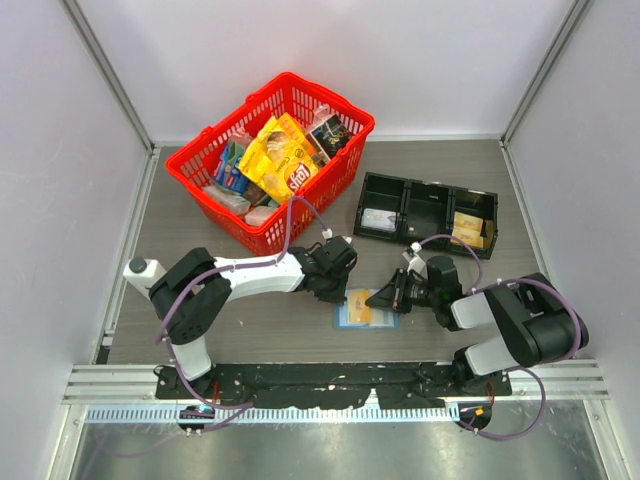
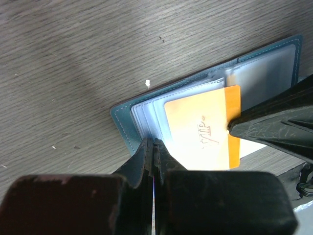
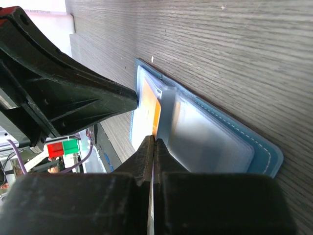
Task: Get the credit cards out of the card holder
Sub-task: Remove the credit card from the card holder.
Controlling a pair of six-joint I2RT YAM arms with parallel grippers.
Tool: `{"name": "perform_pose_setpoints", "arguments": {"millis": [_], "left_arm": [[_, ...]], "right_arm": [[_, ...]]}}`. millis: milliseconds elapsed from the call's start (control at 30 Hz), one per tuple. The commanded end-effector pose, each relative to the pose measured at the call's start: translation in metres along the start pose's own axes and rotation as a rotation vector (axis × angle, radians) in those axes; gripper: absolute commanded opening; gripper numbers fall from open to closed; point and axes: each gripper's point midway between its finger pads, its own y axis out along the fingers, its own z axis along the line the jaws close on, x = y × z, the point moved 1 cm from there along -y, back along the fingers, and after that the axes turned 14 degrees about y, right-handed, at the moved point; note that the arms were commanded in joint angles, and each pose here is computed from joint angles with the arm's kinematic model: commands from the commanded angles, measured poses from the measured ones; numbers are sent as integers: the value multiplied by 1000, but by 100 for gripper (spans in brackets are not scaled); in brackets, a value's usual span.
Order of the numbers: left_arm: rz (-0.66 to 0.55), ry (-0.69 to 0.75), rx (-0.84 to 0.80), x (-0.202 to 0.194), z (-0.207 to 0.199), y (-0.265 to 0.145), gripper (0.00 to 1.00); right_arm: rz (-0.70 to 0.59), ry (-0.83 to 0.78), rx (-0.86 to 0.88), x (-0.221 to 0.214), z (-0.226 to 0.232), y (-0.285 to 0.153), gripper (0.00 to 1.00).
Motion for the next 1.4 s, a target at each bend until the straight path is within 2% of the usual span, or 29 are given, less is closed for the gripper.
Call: {"name": "perform_pose_setpoints", "arguments": {"millis": [0, 233, 400, 467, 567, 767, 1233, 1367], "left_arm": [[35, 15, 29, -10, 10, 8, 0], [3, 17, 13, -2, 6, 1, 1], [-59, 8, -98, 14, -16, -16, 21], [-85, 8, -140, 22, -26, -22, 26], [-117, 5, -183, 33, -36, -25, 26], [-92, 10, -197, 33, -40, -14, 17], [21, 23, -89, 8, -16, 10, 1], [39, 26, -59, 1, -9, 12, 0]], "right_arm": [[0, 3, -18, 0, -1, -6, 1], [-7, -12, -87, 2, -9, -8, 1], [-6, -11, -85, 4, -8, -7, 1], [-2, -11, -81, 4, -8, -6, 1], [1, -6, -79, 4, -8, -6, 1], [5, -10, -75, 3, -8, -6, 1], [-3, -15, -86, 5, -9, -6, 1], [-21, -23, -97, 8, -8, -8, 1]]}}
